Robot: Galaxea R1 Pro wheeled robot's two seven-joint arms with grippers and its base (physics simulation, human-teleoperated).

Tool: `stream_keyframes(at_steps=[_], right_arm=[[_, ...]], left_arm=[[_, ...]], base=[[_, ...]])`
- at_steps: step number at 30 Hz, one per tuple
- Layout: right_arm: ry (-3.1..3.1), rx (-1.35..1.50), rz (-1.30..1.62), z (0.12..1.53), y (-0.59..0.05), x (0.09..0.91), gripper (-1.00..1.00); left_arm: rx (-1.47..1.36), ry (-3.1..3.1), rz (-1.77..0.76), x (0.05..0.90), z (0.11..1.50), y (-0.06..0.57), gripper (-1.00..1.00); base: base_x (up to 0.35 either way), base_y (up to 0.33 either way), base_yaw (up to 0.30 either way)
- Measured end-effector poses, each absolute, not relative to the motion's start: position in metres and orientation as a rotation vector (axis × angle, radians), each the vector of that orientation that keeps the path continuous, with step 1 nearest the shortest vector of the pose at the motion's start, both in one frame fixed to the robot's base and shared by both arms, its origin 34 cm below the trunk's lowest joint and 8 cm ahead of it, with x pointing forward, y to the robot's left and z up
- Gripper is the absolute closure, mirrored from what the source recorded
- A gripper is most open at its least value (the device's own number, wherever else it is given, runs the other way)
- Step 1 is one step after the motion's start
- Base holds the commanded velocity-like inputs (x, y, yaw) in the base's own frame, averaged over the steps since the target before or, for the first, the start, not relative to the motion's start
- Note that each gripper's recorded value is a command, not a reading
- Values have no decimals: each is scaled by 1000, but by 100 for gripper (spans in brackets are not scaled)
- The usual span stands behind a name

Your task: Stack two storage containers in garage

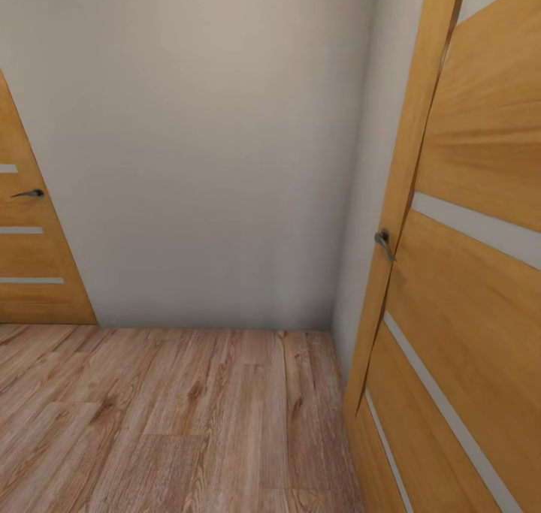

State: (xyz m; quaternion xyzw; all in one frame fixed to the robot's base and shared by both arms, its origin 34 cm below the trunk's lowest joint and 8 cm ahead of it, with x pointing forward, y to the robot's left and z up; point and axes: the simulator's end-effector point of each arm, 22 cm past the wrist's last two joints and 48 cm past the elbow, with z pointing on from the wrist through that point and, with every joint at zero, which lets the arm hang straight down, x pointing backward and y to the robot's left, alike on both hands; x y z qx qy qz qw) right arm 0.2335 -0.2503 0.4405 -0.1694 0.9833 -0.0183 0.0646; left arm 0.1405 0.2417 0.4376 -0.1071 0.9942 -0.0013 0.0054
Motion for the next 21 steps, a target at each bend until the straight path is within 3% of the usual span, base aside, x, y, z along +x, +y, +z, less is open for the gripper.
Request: stream_keyframes(at_steps=[12,21], right_arm=[[2954,-496,-51,441,-249,237,-100],[2949,-492,-54,441,-250,238,-100]], left_arm=[[-335,3113,-4,141,438,242,-100],[-335,3113,-4,141,438,241,-100]], base=[[0,0,8],[0,0,169]])
